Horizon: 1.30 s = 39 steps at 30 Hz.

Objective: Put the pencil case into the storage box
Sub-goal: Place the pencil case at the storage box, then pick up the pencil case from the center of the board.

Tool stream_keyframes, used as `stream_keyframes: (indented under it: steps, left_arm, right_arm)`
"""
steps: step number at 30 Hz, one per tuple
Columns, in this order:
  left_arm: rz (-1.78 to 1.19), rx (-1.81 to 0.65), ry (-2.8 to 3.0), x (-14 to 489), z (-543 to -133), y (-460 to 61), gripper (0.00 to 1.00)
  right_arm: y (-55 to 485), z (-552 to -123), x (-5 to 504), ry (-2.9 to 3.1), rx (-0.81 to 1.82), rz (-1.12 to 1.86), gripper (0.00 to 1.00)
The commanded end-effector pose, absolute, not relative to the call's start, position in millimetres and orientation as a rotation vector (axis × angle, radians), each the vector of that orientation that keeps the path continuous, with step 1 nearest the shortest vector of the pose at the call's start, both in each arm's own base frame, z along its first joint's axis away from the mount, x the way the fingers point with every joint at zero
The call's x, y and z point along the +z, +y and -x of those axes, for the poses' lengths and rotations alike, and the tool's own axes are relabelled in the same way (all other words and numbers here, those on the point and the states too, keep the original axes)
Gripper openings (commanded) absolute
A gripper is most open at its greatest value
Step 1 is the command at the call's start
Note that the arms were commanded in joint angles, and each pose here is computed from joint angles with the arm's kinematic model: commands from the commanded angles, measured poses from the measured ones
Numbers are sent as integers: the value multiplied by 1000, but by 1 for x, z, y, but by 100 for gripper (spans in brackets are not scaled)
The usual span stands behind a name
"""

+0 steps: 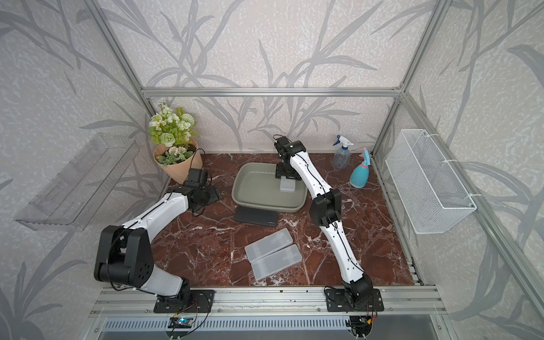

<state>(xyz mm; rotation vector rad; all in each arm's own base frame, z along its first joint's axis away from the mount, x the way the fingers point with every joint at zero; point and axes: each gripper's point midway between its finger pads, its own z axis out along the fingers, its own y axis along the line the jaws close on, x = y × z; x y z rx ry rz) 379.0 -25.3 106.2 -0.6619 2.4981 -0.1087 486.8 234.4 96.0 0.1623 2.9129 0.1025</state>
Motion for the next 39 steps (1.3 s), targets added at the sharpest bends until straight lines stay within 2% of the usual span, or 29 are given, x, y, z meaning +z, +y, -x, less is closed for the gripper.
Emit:
stream_keyframes:
  steps: [1, 14, 18, 24, 29, 33, 39]
  left_arm:
    - [679, -112, 2477, 111, -376, -21, 89]
    - [705, -106, 2488, 101, -372, -17, 89]
    - [703, -113, 2489, 102, -376, -18, 89]
    - [669, -140, 2497, 105, -380, -23, 89]
    - [455, -178, 2512, 118, -385, -51, 88]
    - [152, -208, 2541, 122, -381, -94, 83]
    - [-171, -312, 2574, 115, -362, -161, 73]
  right_arm:
    - [225, -460, 87, 3029, 45, -172, 76]
    - [224, -443, 61, 3078, -6, -188, 80]
    - [223, -449, 61, 3069, -32, -188, 84]
    - [222, -452, 82, 3024, -33, -136, 97]
    - [225, -454, 140, 2858, 34, -23, 99]
    - [205, -443, 184, 2722, 44, -31, 99]
    - [156, -403, 194, 2675, -1, -112, 99]
